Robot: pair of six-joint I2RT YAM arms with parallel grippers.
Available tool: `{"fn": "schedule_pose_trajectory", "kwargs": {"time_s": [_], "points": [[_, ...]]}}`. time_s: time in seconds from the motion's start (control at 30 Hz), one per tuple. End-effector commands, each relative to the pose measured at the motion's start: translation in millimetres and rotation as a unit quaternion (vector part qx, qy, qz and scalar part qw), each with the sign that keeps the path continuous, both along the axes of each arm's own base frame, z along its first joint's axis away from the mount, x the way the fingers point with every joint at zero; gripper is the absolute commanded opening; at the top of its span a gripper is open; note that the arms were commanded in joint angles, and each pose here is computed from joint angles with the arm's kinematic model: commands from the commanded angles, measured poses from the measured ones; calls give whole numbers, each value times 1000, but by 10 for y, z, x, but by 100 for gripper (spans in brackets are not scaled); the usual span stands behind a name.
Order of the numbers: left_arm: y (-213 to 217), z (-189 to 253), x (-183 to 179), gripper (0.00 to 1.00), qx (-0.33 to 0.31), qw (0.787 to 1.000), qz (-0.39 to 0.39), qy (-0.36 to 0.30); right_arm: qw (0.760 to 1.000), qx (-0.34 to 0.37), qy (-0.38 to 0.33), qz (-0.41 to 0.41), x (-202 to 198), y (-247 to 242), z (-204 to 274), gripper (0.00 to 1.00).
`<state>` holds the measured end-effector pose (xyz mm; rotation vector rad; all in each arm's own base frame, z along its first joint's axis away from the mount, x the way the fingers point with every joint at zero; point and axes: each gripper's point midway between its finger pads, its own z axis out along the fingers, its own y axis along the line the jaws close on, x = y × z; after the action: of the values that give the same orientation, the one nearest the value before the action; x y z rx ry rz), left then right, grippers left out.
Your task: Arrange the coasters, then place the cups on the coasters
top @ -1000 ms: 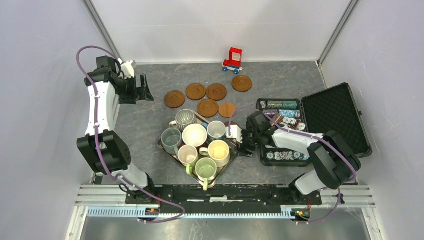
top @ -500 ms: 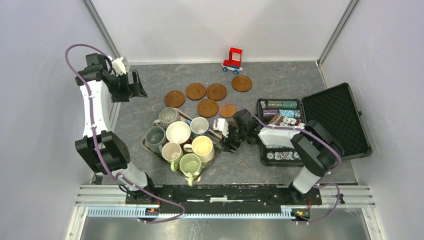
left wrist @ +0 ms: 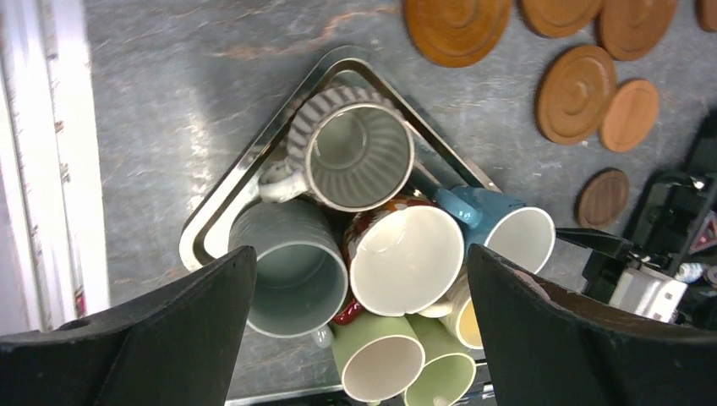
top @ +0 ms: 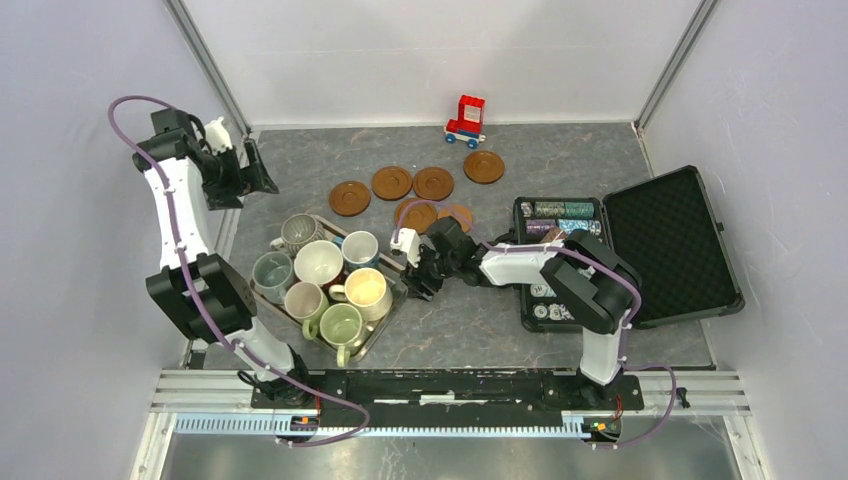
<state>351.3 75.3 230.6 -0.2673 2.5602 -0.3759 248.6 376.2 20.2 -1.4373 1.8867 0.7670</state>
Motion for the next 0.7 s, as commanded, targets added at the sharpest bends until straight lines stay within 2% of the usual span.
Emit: {"fn": "schedule_pose_trajectory", "kwargs": {"time_s": [0.0,0.1,0.17,0.27,0.37,0.67], "points": [[372,-30,-98,100,21,997,69,34,999,29,22,2,-43,334,19,65],[769,-187,-357,100,74,988,100,93,999,31,21,1,-4,382,35,66],[919,-291,-571,93,80,983,101,130,999,31,23,5,-12,387,34,66],[1036,-447,-887,75,79,977,106,170,999,34,30,18,-69,394,41,66],[1019,-643,-1154,63,64,972,114,196,998,35,37,28,-111,394,33,65],[956,-1228,-1522,47,64,957,156,235,997,32,40,52,-163,397,46,59]]}}
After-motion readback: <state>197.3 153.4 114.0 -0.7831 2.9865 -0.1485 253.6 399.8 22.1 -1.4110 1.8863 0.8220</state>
